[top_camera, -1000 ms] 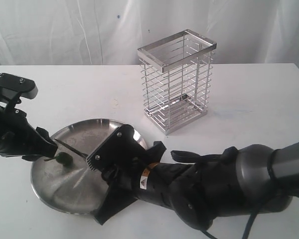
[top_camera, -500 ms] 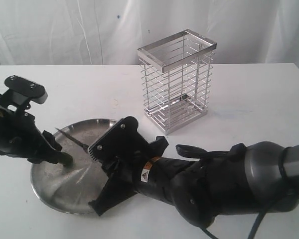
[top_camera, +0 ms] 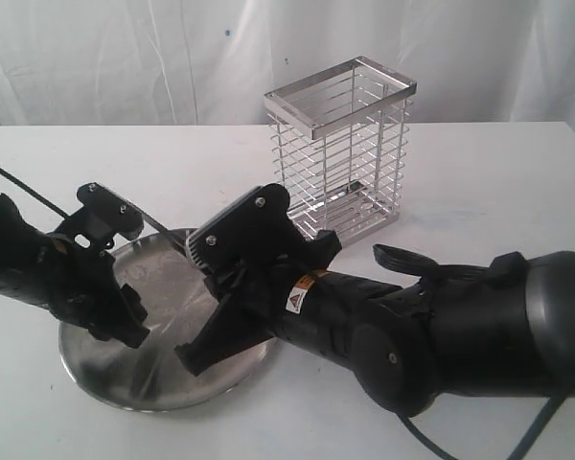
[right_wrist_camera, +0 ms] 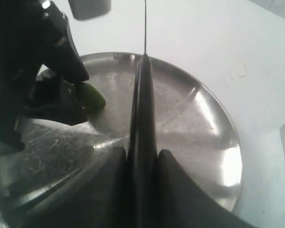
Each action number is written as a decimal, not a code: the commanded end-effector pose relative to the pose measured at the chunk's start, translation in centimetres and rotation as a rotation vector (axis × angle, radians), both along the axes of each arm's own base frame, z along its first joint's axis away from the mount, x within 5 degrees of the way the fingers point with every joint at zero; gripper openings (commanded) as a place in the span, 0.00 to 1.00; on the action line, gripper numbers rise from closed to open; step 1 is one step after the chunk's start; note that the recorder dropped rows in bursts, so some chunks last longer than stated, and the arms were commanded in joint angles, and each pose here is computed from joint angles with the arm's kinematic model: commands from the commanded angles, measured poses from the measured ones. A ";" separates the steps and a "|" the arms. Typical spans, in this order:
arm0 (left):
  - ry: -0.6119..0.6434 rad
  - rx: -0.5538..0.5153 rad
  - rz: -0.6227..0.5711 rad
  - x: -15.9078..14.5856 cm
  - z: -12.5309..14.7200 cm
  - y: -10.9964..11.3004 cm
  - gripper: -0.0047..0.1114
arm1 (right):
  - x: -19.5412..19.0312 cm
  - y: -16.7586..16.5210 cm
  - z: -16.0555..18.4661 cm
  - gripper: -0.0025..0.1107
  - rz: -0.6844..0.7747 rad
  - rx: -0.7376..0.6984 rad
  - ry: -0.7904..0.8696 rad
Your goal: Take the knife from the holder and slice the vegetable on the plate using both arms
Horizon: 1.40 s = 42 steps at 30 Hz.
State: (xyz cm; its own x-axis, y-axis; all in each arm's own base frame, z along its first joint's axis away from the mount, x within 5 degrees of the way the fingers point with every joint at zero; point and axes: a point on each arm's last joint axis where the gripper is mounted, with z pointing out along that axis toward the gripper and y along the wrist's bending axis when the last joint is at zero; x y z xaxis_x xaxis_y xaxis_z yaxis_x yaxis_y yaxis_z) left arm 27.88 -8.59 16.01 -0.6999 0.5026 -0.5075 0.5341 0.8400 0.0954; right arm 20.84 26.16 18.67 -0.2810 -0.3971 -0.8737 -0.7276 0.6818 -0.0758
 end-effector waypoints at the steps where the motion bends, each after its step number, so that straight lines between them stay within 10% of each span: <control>1: -0.009 -0.004 0.012 0.4 -0.5 -0.2 0.47 | 0.2 -0.3 1.0 0.02 -0.009 0.023 -0.038; 11: -0.025 -0.007 0.017 0.5 -0.4 -0.2 0.12 | 0.0 -0.6 2.2 0.02 -0.009 0.052 -0.060; 24: -0.245 -0.030 -0.018 -0.2 -0.3 -2.3 0.26 | 0.1 -0.6 2.3 0.02 -0.001 0.039 -0.070; 33: -0.174 0.022 -0.037 -3.0 -3.5 -1.5 0.26 | 0.0 -0.6 2.3 0.02 0.001 0.036 -0.072; 42: -0.208 0.003 -0.038 -3.5 -2.0 -1.3 0.68 | -0.2 -0.7 1.8 0.02 0.034 -0.017 -0.041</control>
State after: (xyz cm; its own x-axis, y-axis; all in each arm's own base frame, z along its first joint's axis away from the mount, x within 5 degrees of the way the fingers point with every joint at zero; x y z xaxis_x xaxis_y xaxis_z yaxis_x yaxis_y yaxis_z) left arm 24.84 -9.89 13.54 -0.5539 0.5364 -0.6367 0.5325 0.8162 0.2243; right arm 20.46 25.81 20.26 -0.2392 -0.4035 -0.8831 -0.7429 0.6618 -0.1011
